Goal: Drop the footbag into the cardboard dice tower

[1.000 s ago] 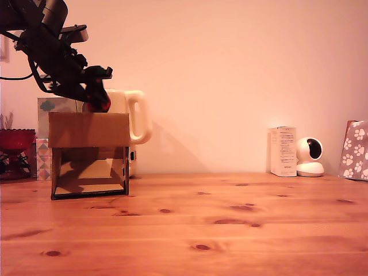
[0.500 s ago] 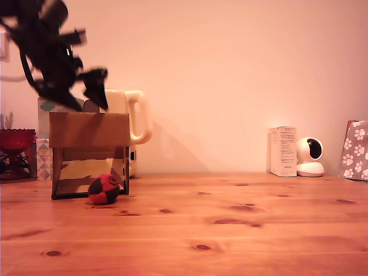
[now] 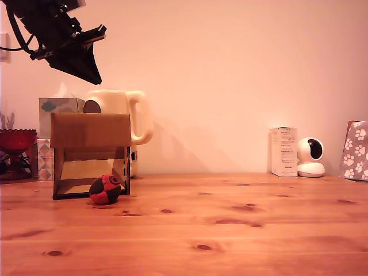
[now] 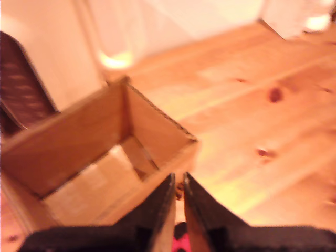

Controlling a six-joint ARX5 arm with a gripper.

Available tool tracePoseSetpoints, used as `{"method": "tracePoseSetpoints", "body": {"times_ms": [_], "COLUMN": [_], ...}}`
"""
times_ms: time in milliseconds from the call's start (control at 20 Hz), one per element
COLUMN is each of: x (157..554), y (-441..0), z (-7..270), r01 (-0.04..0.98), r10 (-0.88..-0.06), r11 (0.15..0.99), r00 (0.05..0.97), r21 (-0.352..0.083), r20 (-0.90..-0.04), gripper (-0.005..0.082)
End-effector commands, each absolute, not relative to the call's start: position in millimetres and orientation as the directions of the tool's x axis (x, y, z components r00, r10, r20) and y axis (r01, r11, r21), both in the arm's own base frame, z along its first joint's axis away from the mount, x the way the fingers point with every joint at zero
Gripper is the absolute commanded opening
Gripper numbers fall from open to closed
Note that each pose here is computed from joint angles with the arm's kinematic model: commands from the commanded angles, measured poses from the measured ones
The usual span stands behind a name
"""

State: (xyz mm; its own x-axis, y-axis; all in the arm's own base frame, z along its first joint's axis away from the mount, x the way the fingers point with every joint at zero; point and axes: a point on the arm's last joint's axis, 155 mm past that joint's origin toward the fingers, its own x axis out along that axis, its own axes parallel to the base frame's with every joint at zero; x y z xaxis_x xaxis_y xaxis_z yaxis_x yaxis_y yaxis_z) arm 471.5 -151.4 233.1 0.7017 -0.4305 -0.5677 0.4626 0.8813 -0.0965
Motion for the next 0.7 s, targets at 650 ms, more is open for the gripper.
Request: {"method": "tracePoseSetpoints", "body": {"times_ms": [650], "x": [426.4], "y": [-172.9], "z": [189.7], "r01": [0.532], "r10": [-0.527], "r11": [0.836], "r00": [0.709], "r21": [-0.134], "r20": [-0.469], "gripper": [-0.0019]}}
